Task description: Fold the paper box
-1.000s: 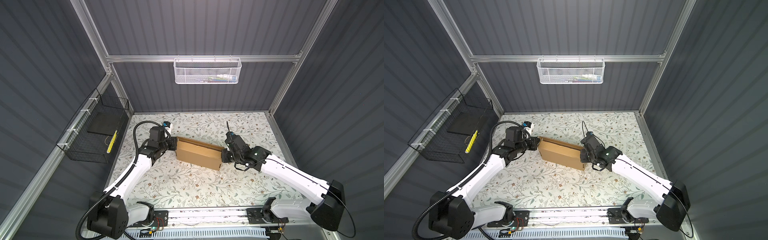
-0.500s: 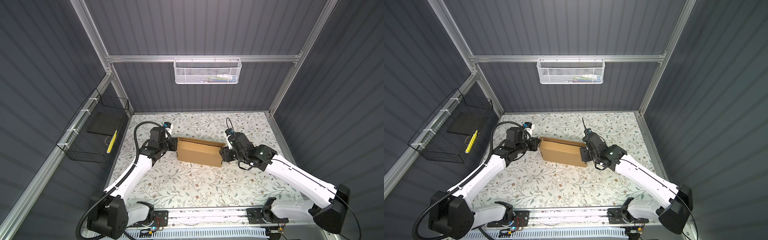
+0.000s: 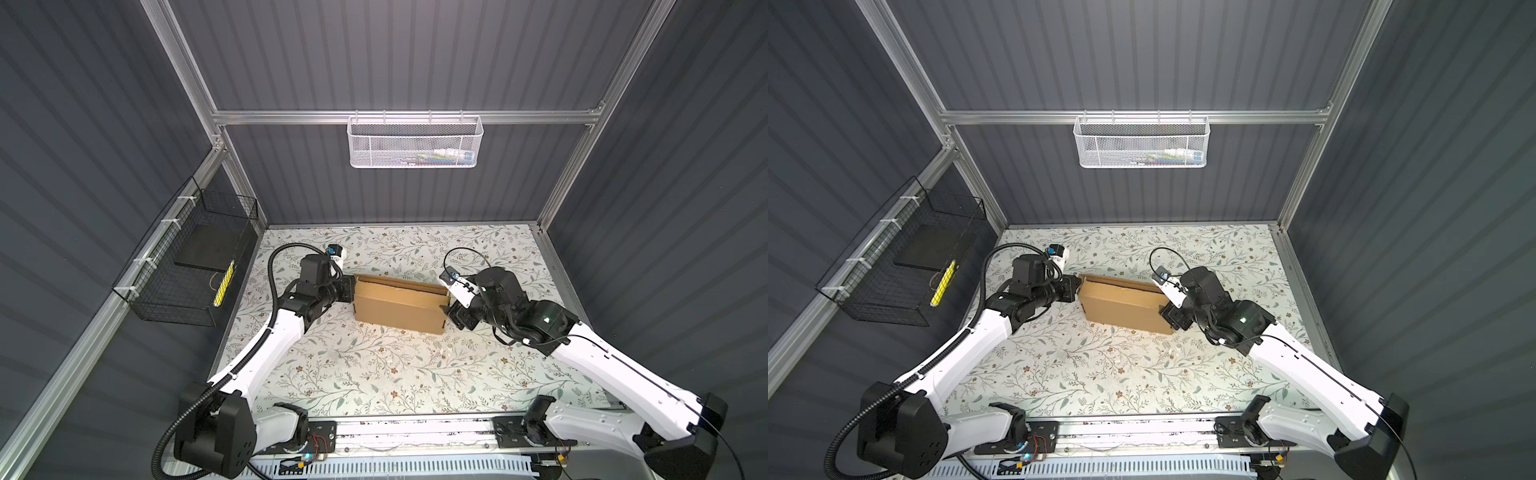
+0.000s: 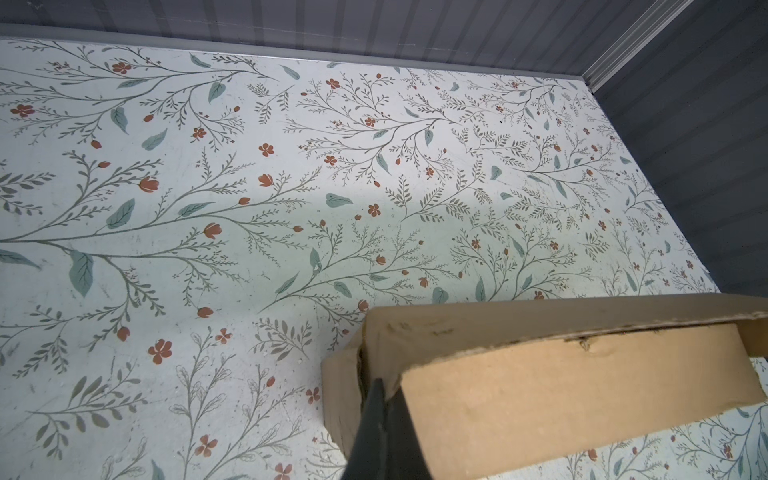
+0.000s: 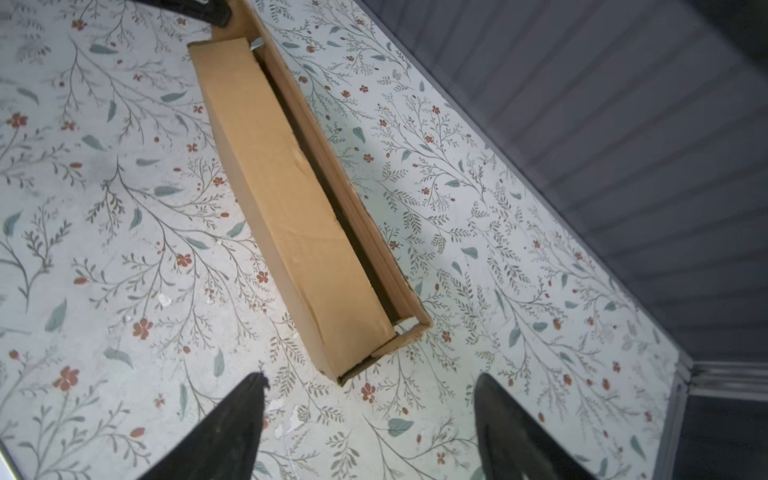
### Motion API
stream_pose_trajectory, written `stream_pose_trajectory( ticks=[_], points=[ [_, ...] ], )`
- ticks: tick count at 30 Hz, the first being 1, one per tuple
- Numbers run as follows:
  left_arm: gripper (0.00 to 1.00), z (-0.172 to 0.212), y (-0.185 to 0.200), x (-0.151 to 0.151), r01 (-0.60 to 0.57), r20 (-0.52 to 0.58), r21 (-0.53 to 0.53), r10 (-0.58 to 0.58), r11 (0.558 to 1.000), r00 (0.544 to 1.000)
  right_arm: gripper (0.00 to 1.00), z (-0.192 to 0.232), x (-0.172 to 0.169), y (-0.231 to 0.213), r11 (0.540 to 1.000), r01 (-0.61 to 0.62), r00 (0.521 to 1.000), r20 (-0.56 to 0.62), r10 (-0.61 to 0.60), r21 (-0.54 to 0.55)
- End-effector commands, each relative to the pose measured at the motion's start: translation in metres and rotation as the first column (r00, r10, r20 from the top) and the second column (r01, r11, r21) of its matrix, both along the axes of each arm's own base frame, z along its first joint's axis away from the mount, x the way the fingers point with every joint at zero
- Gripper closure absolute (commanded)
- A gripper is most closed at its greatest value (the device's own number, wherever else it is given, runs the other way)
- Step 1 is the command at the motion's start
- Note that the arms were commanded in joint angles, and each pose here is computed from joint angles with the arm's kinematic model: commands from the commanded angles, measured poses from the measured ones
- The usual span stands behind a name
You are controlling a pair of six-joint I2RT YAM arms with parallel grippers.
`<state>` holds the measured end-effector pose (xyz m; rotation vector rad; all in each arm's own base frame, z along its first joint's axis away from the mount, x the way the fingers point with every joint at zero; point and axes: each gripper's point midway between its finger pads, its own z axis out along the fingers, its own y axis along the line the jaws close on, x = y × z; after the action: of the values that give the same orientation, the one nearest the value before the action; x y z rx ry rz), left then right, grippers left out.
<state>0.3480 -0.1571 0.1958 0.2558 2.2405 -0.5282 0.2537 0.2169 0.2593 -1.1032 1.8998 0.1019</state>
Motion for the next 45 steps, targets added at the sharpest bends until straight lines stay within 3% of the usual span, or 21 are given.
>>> stream_pose_trajectory(
  ticks=[1,13,28,36,45],
  points=[
    [1.0,-0.024,0.0,-0.015,0.021,-0.087,0.022,-0.019,1.0,0.996,0.17,0.009,0.001,0.013,0.991,-0.126,0.987,0.092,0.13,-0.049],
    [1.0,-0.026,-0.001,-0.017,0.027,-0.086,0.016,-0.025,1.0,0.996,0.01,-0.018,0.019,0.021,0.953,-0.187,0.981,0.01,0.196,-0.239],
    [1.0,-0.025,0.0,-0.019,0.027,-0.083,0.02,-0.025,0.999,0.996,0.02,-0.043,0.033,0.028,0.905,-0.233,0.972,-0.046,0.232,-0.357],
    [1.0,-0.023,0.001,-0.02,0.025,-0.082,0.019,-0.023,1.0,0.996,0.12,-0.054,0.038,0.036,0.895,-0.25,0.968,-0.079,0.238,-0.369],
    [1.0,-0.023,0.001,-0.02,0.025,-0.082,0.017,-0.024,1.0,0.996,0.16,-0.066,0.042,0.04,0.885,-0.257,0.967,-0.096,0.238,-0.387]
  ],
)
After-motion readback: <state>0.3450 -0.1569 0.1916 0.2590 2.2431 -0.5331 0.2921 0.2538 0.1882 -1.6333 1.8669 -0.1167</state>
